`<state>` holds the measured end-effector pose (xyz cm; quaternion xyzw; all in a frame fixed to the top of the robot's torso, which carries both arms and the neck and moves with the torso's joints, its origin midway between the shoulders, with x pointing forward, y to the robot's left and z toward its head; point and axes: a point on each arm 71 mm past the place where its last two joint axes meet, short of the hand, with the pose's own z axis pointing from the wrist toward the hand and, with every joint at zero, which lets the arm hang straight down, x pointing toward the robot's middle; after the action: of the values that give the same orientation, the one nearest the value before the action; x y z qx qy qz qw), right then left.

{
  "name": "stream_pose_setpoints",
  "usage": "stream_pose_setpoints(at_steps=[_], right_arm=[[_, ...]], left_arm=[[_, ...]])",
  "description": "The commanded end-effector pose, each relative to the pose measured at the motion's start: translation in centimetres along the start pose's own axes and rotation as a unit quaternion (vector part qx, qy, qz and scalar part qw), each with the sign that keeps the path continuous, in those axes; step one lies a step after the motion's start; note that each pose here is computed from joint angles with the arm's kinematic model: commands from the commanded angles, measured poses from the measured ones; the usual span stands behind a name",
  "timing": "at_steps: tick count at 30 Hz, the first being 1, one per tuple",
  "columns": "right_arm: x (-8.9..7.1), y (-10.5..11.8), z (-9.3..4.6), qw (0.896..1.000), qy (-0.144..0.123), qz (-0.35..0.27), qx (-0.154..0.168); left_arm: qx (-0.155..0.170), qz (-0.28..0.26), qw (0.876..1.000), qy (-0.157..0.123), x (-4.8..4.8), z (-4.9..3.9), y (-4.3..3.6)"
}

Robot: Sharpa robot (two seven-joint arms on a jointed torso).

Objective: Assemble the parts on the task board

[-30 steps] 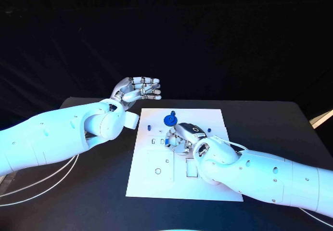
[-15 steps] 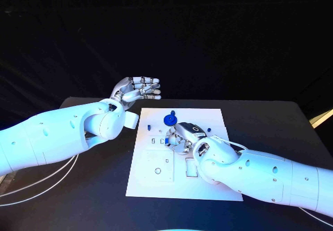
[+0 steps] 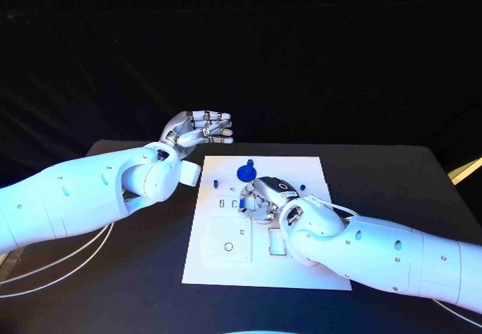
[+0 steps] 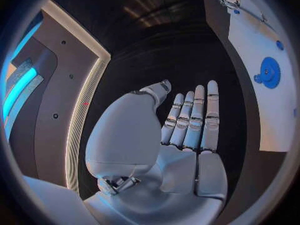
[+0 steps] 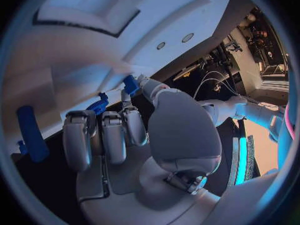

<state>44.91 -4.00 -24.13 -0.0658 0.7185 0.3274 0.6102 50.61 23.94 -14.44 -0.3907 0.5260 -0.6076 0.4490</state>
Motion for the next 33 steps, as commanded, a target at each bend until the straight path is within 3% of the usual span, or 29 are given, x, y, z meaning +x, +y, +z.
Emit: stream_pose_setpoints(at_steps=[1,11,20,28,33], right_arm=[[0.1,0.1,0.0,1.0,0.003,-0.001,-0.002],[0.0,0.1,0.0,1.0,-0.001,0.0,-0.004],[-0.8,0.3,-0.5,0.999,-0.042,0.016,-0.025],[-2.9,0.3,-1.6,0.996,-0.068,0.034,-0.049],[-5.2,-0.8,-2.8,0.994,-0.071,0.067,-0.053]], left_arm=[[0.001,-0.001,1.0,0.002,0.11,0.04,-0.06],[0.001,-0.001,1.0,0.002,0.09,0.07,-0.03],[-0.007,0.008,1.0,0.003,-0.07,0.11,0.14],[-0.049,0.066,0.996,0.031,-0.42,0.17,0.88],[-0.101,0.111,0.987,0.053,-0.8,0.3,1.87]])
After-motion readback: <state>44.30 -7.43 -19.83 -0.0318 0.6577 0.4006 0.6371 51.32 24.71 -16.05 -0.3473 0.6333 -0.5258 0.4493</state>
